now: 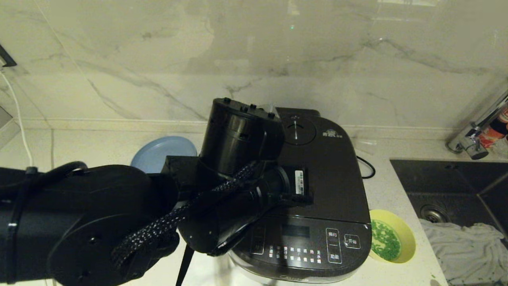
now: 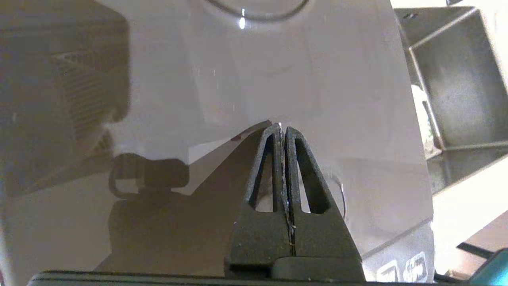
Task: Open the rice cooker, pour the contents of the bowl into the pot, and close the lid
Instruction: Open the rice cooker
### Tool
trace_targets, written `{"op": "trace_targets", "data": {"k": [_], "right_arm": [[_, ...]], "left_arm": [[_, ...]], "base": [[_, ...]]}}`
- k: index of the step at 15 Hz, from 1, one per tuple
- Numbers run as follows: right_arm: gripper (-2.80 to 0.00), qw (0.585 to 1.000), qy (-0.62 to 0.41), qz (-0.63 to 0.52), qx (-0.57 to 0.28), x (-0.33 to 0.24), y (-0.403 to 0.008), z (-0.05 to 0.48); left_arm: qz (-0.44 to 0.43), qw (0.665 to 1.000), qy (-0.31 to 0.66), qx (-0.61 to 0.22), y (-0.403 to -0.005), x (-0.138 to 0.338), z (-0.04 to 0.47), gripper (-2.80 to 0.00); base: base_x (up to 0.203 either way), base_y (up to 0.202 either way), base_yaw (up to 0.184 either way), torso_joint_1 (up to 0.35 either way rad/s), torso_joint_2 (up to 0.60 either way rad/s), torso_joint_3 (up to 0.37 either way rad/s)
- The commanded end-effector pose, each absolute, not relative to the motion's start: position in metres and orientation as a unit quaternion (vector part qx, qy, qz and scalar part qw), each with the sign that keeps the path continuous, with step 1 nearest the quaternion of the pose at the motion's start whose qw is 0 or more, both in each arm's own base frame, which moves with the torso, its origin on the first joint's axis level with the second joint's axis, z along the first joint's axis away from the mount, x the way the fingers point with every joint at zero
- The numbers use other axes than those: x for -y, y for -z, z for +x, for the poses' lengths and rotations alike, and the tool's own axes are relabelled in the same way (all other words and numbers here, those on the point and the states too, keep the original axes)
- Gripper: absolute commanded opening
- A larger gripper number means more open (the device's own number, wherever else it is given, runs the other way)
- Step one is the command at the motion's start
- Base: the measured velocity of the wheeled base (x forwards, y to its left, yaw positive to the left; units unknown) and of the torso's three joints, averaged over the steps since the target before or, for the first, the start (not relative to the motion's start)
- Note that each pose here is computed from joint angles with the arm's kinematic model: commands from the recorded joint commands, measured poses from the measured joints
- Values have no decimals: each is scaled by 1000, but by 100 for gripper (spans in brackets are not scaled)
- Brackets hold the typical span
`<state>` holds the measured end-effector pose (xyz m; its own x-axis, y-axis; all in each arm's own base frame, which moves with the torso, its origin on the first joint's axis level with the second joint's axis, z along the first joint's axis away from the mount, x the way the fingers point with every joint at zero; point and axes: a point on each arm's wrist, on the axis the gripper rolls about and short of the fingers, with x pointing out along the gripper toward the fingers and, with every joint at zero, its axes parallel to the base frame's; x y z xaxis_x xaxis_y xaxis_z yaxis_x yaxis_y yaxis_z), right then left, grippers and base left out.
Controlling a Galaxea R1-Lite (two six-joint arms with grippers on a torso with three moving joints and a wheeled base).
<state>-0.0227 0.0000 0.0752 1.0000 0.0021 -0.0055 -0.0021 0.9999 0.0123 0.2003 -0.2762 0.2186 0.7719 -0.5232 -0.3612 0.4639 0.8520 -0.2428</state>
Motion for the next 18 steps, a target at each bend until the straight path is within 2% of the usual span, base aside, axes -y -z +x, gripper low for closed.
{"op": "trace_targets", "data": {"k": [1,9,18], "right_arm": [[-280,1000,-2,6,-3,0,-75,-23],[-280,1000,-2,6,-3,0,-75,-23],[-280,1000,-2,6,-3,0,-75,-23]], "left_arm": [[-68,939,260,-216,-217,271,196,-280],[-40,944,232,-231,-190,265,190,-280],[-48,941,247,-227,-191,268,182,-280]], "base": [[0,0,0,0,0,0],[0,0,0,0,0,0],[0,0,0,0,0,0]]}}
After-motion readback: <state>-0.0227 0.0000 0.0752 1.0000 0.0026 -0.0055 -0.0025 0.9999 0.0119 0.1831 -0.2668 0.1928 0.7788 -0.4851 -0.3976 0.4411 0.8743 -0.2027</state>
